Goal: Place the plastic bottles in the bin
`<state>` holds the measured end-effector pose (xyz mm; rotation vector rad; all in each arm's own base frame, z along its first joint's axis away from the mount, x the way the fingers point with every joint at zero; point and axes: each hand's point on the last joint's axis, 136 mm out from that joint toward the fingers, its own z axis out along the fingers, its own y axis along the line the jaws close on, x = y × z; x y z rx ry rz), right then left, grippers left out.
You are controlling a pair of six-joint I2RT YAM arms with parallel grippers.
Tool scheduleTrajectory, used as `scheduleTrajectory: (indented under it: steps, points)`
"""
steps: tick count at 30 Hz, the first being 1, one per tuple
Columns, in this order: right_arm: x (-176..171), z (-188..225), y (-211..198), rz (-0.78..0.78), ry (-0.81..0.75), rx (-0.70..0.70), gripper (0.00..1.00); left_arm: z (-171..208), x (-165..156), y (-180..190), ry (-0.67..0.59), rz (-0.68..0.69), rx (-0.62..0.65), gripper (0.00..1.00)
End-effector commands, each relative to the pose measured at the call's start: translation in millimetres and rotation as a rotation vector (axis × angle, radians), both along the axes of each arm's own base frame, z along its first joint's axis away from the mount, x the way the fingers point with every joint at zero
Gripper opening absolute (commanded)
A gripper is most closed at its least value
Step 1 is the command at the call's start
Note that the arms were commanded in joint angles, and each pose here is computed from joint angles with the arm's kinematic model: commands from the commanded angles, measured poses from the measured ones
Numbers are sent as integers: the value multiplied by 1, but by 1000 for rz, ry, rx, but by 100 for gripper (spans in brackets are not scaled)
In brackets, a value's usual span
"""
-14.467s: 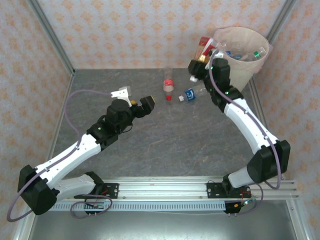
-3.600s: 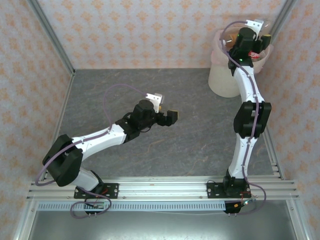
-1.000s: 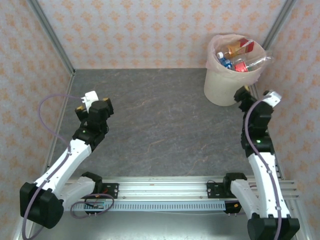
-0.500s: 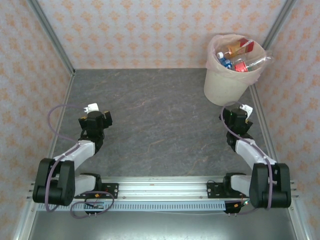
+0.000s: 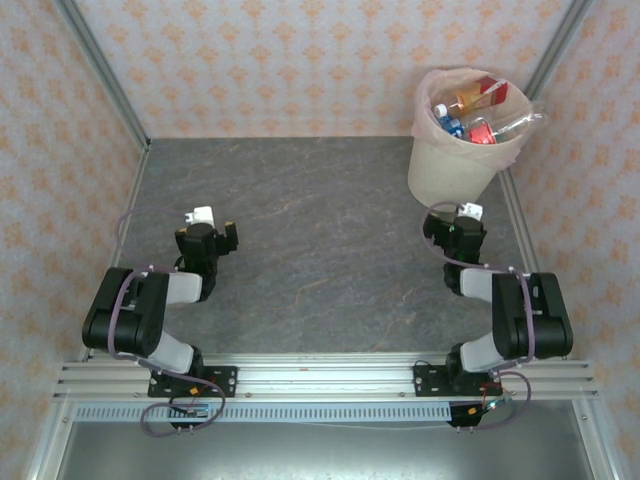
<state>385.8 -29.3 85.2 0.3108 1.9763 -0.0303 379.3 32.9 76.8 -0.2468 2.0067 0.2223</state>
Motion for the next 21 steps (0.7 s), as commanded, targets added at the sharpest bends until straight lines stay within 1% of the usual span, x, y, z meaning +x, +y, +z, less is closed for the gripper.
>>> scheduleTrajectory:
  steps: [1, 2, 3, 4, 6, 21]
  points:
    - [-2, 9, 11, 69, -108, -25, 99, 20, 8, 6, -64, 40, 44, 100]
    - [-1, 4, 8, 57, -59, -27, 99, 20, 7, 7, -56, 42, 42, 100]
    - [6, 0, 1, 6, -18, -26, 99, 21, 8, 7, -63, 41, 44, 100]
    - [11, 2, 0, 3, -2, -30, 99, 21, 8, 6, -59, 41, 42, 100]
    - [9, 3, 0, -2, -20, -37, 99, 21, 8, 6, -59, 39, 43, 100]
    - [8, 3, 0, -3, -17, -38, 99, 21, 8, 6, -59, 38, 43, 100]
